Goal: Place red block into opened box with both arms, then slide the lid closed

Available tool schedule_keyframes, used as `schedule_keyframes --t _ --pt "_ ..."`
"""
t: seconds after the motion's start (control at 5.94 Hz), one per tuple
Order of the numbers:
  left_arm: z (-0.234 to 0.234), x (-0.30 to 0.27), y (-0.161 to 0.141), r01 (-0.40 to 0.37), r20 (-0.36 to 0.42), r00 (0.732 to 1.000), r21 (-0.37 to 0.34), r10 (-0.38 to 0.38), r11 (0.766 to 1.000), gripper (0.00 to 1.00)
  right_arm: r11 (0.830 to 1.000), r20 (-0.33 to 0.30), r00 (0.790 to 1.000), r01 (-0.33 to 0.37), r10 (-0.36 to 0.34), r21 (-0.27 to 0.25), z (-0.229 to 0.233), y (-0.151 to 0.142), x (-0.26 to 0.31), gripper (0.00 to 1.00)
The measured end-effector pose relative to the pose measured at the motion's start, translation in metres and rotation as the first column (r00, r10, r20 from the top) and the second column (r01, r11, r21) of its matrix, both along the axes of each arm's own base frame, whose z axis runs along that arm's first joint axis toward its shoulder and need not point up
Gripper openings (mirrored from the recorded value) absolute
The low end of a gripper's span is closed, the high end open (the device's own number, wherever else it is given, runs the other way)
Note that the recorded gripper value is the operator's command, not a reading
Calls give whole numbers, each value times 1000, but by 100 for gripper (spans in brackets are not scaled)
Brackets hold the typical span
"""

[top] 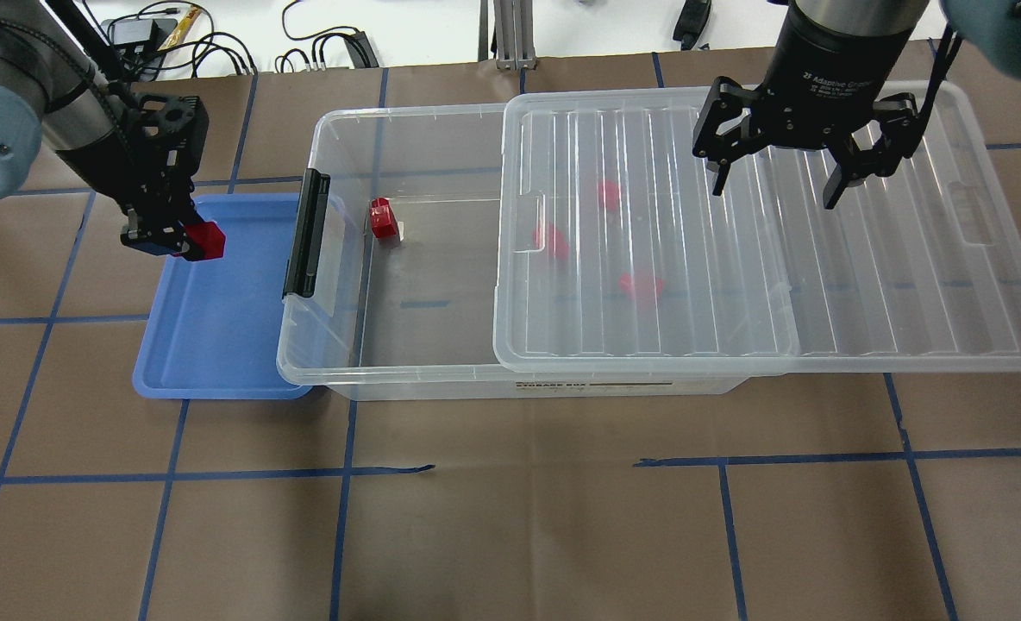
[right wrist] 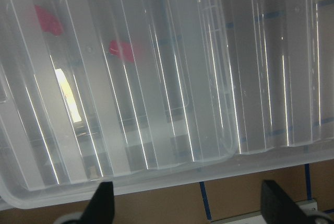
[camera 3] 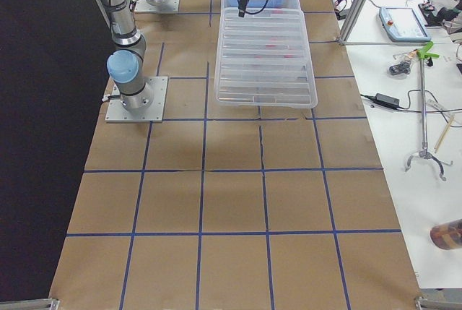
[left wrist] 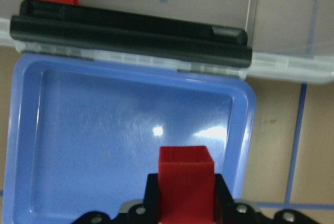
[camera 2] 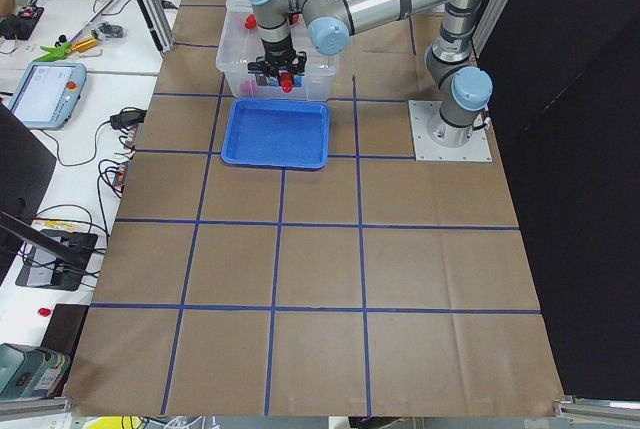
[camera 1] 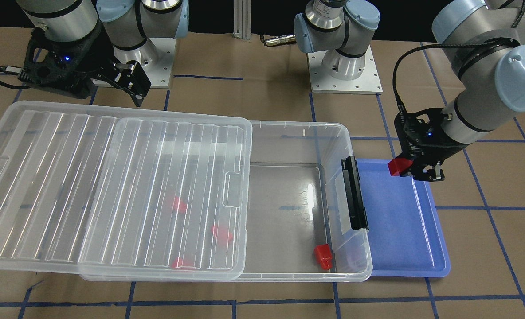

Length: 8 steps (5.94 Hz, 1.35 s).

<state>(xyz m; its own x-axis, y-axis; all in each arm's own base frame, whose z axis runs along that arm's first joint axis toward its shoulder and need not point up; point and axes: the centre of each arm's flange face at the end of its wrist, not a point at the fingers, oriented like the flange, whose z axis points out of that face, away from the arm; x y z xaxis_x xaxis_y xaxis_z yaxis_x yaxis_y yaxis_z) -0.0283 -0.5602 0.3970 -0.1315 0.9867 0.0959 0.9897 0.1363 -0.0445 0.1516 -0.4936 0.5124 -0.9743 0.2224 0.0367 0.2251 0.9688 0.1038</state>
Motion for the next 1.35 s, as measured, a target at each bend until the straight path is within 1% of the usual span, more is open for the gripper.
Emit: schedule_keyframes --t 0.17,0.34,0.51,0.84,1.18,1.35 --pt "11 -49 -3 -35 4 999 -16 36 999 1 1000 1 1000 0 0 2 -1 -1 0 100" --pt "10 -93 -8 -43 -4 999 -23 43 999 1 1000 1 1000 1 -1 5 -3 -1 0 100" --pt "-10 -124 -17 -43 -17 999 -33 43 999 1 1000 0 1000 1 -1 7 -4 -2 0 100" --pt "-83 -158 -31 -34 -61 998 -36 32 999 3 1000 -4 1000 -2 2 11 -5 -3 0 100" --pt "-155 -170 -18 -8 -66 998 -26 7 1000 8 1000 -4 1000 2 -2 11 -5 -3 0 100" --pt "-178 -170 -13 -3 -64 998 -9 2 1000 18 1000 -4 1000 4 -4 11 -5 -3 0 100"
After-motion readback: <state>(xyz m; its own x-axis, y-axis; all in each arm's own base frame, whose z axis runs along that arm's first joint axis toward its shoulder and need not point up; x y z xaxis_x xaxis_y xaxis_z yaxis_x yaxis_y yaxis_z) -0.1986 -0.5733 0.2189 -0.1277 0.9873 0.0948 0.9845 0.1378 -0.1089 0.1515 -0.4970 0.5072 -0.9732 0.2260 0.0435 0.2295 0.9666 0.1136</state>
